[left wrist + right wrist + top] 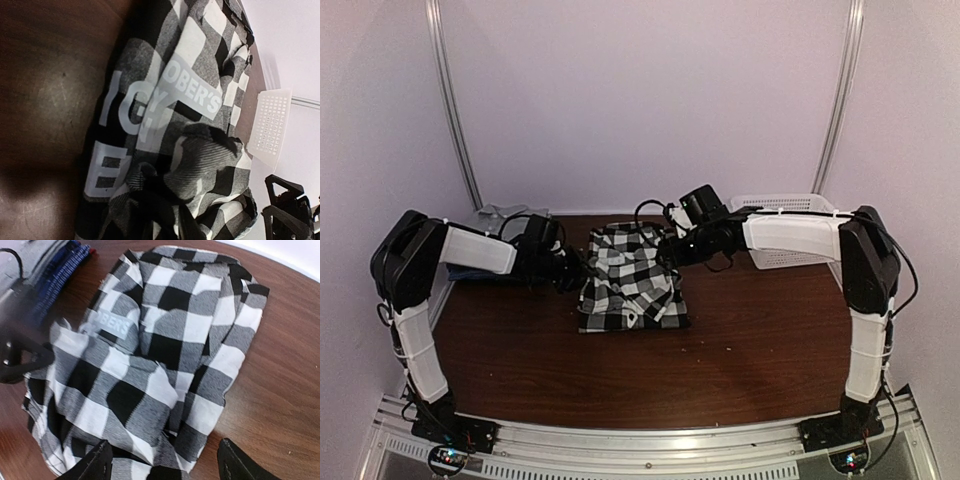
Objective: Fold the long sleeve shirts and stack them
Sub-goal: Smooth out the 2/3-rectangle-folded shirt at the center of the board.
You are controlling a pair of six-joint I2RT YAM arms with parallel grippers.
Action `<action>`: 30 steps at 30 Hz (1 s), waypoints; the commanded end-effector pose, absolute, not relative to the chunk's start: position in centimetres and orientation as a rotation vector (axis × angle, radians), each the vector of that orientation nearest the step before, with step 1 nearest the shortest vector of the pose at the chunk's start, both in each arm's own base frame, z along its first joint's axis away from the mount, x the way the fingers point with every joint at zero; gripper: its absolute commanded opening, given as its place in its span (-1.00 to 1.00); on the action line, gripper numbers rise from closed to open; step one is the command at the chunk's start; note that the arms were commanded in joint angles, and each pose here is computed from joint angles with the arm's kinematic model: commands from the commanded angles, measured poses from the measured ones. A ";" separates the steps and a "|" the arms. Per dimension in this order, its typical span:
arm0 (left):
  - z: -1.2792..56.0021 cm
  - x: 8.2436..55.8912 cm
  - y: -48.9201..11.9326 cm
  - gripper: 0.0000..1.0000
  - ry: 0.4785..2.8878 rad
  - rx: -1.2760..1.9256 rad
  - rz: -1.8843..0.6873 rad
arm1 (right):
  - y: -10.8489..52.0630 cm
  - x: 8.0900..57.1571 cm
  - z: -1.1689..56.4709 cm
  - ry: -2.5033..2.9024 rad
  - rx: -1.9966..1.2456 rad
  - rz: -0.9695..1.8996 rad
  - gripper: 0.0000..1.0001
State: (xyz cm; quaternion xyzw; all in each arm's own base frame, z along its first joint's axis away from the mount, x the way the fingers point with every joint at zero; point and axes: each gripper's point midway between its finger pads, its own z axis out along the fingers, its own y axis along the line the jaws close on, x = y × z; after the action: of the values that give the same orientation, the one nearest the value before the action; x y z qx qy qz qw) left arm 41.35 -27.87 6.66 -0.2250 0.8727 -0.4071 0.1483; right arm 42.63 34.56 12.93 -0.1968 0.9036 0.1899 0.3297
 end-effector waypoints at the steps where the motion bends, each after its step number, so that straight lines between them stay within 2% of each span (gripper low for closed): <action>1: 7.8 40.7 -26.6 -0.59 2.471 -0.677 -1.135 | 32.5 41.8 12.0 2.394 -0.562 0.350 0.42; 5: 7.8 40.1 -26.6 -0.59 2.479 -0.666 -1.141 | 33.1 41.4 11.7 2.389 -0.601 0.340 0.37; 9: 8.3 40.0 -26.9 -0.50 2.484 -0.640 -1.148 | 33.5 41.8 10.9 2.403 -0.617 0.326 0.18; 17: 10.1 39.5 -27.4 -0.41 2.467 -0.599 -1.174 | 33.7 43.7 10.3 2.403 -0.582 0.289 -0.69; 22: 11.2 39.4 -27.9 -0.41 2.460 -0.572 -1.206 | 32.7 46.5 10.1 2.408 -0.451 0.275 -1.00; 26: 11.6 39.5 -28.3 -0.47 2.451 -0.562 -1.238 | 32.1 48.5 9.5 2.418 -0.351 0.301 -1.00; 29: 11.8 39.6 -28.9 -0.59 2.450 -0.549 -1.273 | 32.7 48.9 9.1 2.427 -0.351 0.338 -1.00; 30: 11.8 39.7 -29.0 -0.64 2.450 -0.548 -1.278 | 32.9 48.8 9.0 2.434 -0.360 0.351 -0.89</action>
State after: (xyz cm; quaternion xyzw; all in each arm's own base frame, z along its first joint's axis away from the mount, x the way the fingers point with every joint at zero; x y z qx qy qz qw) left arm 38.99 -27.66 9.53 -0.2146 0.8706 -0.4162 0.1506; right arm 47.76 32.59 8.69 -0.1555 0.9272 0.1193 0.3191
